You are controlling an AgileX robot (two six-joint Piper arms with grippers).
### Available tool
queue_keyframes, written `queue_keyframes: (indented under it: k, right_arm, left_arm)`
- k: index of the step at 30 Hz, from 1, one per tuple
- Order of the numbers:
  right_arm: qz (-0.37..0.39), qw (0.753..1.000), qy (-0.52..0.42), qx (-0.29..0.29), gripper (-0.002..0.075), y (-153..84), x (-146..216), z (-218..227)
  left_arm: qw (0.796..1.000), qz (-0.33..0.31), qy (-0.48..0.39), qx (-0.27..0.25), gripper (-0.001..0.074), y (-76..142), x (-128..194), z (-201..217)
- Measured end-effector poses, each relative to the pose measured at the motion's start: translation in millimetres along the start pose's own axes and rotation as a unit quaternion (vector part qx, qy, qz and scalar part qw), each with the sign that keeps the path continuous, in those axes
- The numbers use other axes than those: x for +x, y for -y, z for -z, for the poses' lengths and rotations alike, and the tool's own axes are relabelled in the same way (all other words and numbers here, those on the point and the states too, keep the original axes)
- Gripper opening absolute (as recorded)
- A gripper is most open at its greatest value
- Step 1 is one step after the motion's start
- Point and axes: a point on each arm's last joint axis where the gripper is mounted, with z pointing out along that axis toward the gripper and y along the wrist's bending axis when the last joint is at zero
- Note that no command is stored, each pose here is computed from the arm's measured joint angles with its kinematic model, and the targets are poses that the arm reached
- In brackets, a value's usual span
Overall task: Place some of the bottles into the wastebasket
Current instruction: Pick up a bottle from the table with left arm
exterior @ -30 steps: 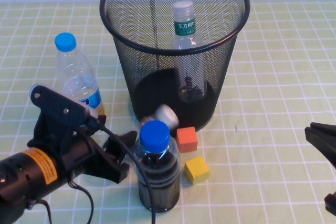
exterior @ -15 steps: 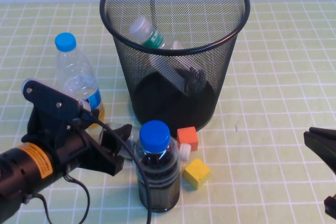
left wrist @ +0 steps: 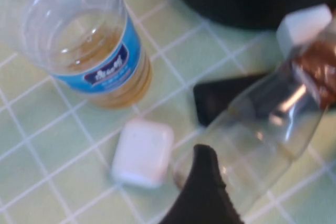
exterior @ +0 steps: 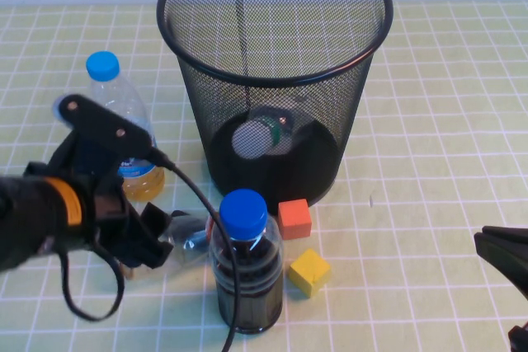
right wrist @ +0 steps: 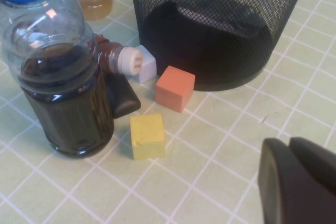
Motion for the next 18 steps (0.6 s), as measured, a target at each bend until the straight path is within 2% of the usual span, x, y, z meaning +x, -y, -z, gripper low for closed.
queue_keyframes:
  k: [3,8,12,18]
  right_arm:
    - [0.0,1.0,-0.001,-0.001,-0.0008,-0.1,0.2,0.0]
    - [0.0,1.0,-0.001,-0.001,-0.0008,-0.1,0.2,0.0]
    - [-0.001,1.0,-0.001,-0.001,-0.0008,-0.1,0.2,0.0]
    - [-0.002,1.0,-0.001,-0.001,-0.0008,-0.1,0.2,0.0]
  left_arm:
    - [0.998,-0.036,-0.052,0.002,0.0487,-2.3,-15.9,6.1]
    - [0.986,-0.103,-0.127,0.043,0.0486,1.4,-34.5,7.7]
    - [0.969,-0.148,-0.182,0.072,0.0486,4.5,-41.6,-6.0]
    - [0.956,-0.177,-0.218,0.086,0.0485,7.9,-41.0,-37.7]
